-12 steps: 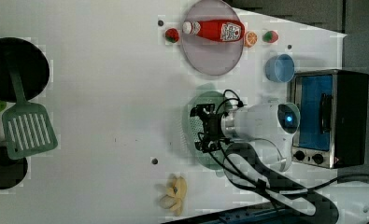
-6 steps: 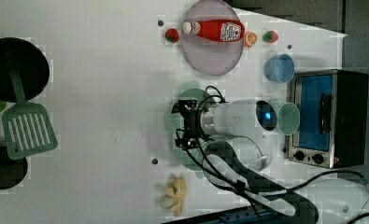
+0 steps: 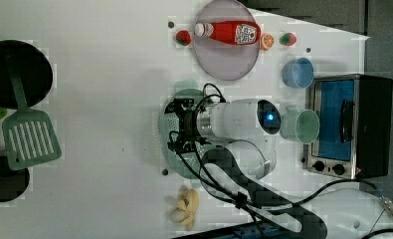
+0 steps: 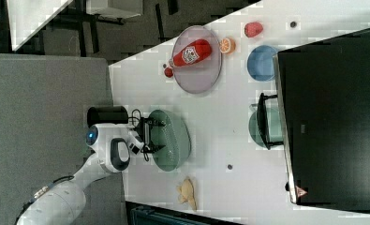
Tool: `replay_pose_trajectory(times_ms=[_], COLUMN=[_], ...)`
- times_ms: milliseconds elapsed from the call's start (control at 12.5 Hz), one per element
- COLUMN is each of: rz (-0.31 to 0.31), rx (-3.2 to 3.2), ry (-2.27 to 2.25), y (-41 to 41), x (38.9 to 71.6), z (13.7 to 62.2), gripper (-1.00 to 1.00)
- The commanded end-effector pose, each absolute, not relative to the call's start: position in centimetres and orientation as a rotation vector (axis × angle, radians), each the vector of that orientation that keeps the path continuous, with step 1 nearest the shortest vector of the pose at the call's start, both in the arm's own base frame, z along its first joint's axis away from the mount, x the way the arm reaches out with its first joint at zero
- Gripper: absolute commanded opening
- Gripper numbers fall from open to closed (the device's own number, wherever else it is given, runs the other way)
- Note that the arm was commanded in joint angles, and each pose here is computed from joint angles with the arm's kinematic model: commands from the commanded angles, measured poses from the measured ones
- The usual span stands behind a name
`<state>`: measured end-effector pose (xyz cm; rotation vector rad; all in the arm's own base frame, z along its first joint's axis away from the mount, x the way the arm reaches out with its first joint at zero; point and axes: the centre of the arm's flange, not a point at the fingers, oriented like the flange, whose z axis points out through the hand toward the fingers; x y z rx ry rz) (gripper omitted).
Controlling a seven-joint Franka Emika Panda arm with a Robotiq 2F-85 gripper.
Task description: Drag strainer right to left.
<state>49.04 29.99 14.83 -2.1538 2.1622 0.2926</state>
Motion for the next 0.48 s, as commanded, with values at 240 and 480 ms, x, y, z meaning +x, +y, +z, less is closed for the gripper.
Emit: replay_pose_trajectory(times_ms=[240,480], rz=[0.351,0.356], rx=[-2.142,-2.156], ry=[2.161,2.133], y=[37.6,40.0], x=[47.1,46.6], z=[15.3,15.5], gripper=[1.0,1.0])
